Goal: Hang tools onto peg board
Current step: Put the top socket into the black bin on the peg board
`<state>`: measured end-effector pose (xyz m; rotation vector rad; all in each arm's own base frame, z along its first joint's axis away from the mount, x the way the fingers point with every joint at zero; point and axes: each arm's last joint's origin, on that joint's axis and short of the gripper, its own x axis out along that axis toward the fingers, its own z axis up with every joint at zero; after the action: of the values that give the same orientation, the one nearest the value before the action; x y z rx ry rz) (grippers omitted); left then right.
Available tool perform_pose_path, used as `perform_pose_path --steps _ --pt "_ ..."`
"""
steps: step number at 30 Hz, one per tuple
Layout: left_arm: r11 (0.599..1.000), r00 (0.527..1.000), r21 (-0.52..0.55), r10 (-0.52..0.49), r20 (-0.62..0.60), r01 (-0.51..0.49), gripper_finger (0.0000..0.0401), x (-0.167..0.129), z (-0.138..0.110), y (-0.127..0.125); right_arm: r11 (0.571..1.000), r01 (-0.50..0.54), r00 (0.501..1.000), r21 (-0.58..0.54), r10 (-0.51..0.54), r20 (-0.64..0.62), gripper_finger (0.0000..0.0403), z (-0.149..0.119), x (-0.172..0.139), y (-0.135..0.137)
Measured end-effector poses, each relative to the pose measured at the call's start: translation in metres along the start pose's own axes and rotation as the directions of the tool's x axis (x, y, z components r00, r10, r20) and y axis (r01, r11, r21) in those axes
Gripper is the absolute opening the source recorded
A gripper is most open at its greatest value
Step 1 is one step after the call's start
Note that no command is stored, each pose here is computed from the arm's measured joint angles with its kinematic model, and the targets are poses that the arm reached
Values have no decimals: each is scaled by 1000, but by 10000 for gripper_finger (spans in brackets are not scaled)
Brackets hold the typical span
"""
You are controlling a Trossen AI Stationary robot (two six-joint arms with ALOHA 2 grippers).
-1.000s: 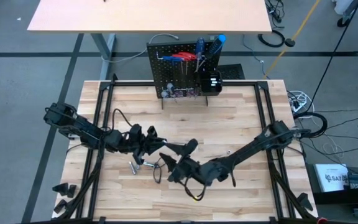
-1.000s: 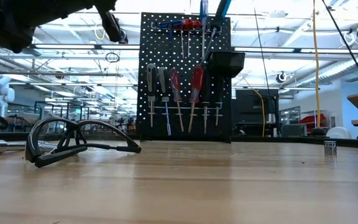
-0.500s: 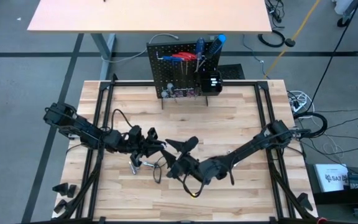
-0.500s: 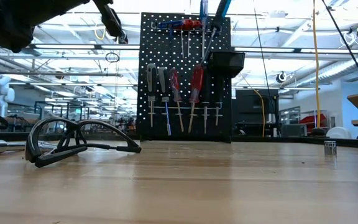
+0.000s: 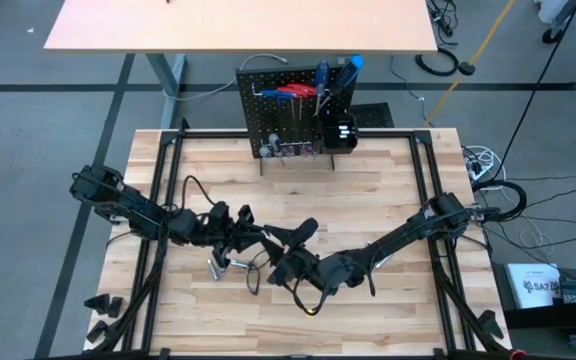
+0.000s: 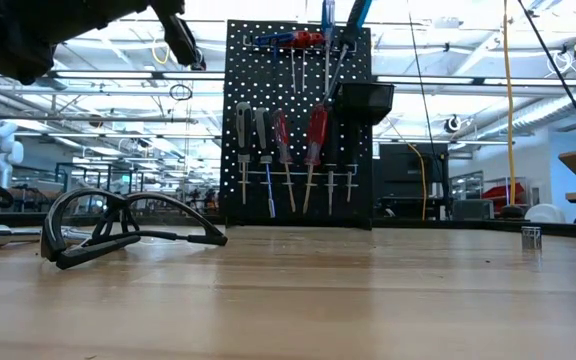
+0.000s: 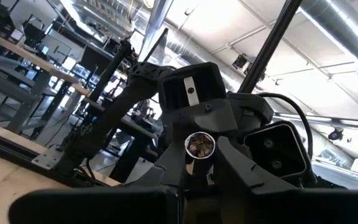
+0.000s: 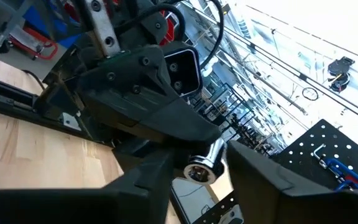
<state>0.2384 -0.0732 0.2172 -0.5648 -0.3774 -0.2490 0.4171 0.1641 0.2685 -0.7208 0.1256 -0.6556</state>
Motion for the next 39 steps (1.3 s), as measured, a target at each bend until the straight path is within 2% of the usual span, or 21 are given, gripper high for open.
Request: perform_pose_path --steps 6,11,14,19,23,27,30,32,35,37,39 --pt "1000 1000 -16 0 -12 0 87 0 -1 0 1000 -5 1000 -12 5 -10 46 0 -1 1" --pt "1000 1000 -12 -12 -26 11 136 0 -1 2 1000 5 1000 -6 -5 -23 44 0 -3 1" --pt "1000 999 -2 9 -36 -9 156 -8 1 9 997 60 994 -49 -64 -94 44 1 -7 -1" --pt "999 999 17 48 -9 -48 163 -33 14 18 983 125 966 -136 -152 -210 44 5 -17 -8" --pt "997 997 24 74 19 -75 164 -54 22 21 981 145 952 -130 -174 -254 44 -3 -21 -24" --pt "996 995 26 87 40 -88 164 -67 26 20 977 214 934 -25 -212 -287 44 -30 -17 -62" --pt "994 995 52 99 28 -100 164 -70 27 20 957 254 938 136 -210 -277 44 -56 -23 -98" --pt "992 994 63 111 13 -111 164 -70 28 20 924 269 946 272 -200 -255 44 -71 -30 -123" --pt "980 986 117 166 -23 -162 164 -68 27 21 840 290 952 459 -204 -229 44 -88 -39 -161" --pt "962 971 161 233 -64 -220 164 -65 25 23 787 306 949 536 -210 -233 44 -93 -45 -183" --pt "937 944 207 309 -116 -281 164 -60 24 25 757 292 954 584 -188 -234 44 -97 -48 -202"
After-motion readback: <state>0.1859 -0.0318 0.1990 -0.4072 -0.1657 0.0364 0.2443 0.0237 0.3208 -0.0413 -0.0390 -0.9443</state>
